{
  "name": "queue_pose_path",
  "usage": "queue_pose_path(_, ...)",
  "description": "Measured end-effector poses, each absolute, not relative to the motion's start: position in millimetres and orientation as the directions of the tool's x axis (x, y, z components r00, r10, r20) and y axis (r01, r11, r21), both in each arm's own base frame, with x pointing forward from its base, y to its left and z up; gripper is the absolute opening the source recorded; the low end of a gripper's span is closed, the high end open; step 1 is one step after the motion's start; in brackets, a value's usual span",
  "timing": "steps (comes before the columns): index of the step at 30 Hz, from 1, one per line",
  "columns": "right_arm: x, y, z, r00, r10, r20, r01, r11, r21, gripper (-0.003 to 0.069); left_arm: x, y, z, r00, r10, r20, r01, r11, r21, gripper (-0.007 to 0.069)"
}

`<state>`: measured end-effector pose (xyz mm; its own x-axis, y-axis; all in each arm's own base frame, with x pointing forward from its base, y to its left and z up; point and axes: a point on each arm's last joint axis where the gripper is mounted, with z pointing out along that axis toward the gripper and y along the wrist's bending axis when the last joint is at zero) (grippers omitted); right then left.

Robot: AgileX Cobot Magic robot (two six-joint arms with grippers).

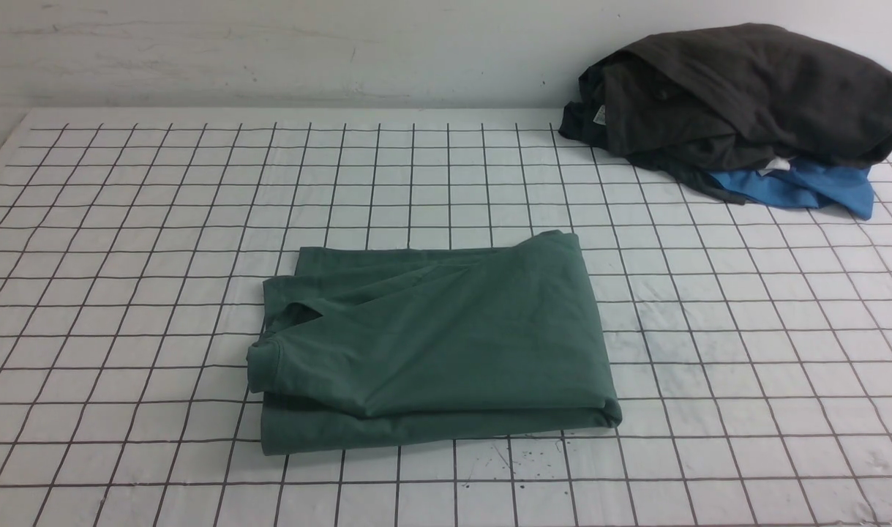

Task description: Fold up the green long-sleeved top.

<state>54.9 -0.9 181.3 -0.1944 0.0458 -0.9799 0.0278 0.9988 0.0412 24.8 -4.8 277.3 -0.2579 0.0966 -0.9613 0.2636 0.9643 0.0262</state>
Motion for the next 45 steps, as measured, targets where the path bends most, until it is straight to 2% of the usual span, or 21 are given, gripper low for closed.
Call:
queue_pose_path(4, 55, -1, 181, -0.194, 0.046, -0.980, 0.028, 0.999, 0.041, -0.0015, 42, -7, 249, -0.214, 0.044, -0.976, 0.176, 0.984, 0.006, -0.0007)
queue_pose_path(6, 55, -1, 181, -0.194, 0.046, -0.980, 0.028, 0.999, 0.041, -0.0015, 50, -6, 226, -0.225, -0.015, -0.974, 0.107, 0.993, -0.040, -0.0007)
queue_pose_path(10, 55, -1, 181, -0.194, 0.045, -0.980, 0.028, 0.999, 0.040, -0.0015, 53, -4, 202, -0.248, -0.066, -0.967, 0.030, 0.997, -0.075, -0.0007)
queue_pose_path(14, 55, -1, 181, -0.195, 0.045, -0.980, 0.028, 0.999, 0.040, -0.0015, 53, -2, 174, -0.284, -0.036, -0.958, 0.009, 0.999, -0.040, -0.0007)
queue_pose_path(45, 55, -1, 181, -0.196, 0.045, -0.980, 0.028, 0.999, 0.040, -0.0015, 53, -2, 174, -0.280, -0.027, -0.960, 0.011, 0.999, -0.031, -0.0007)
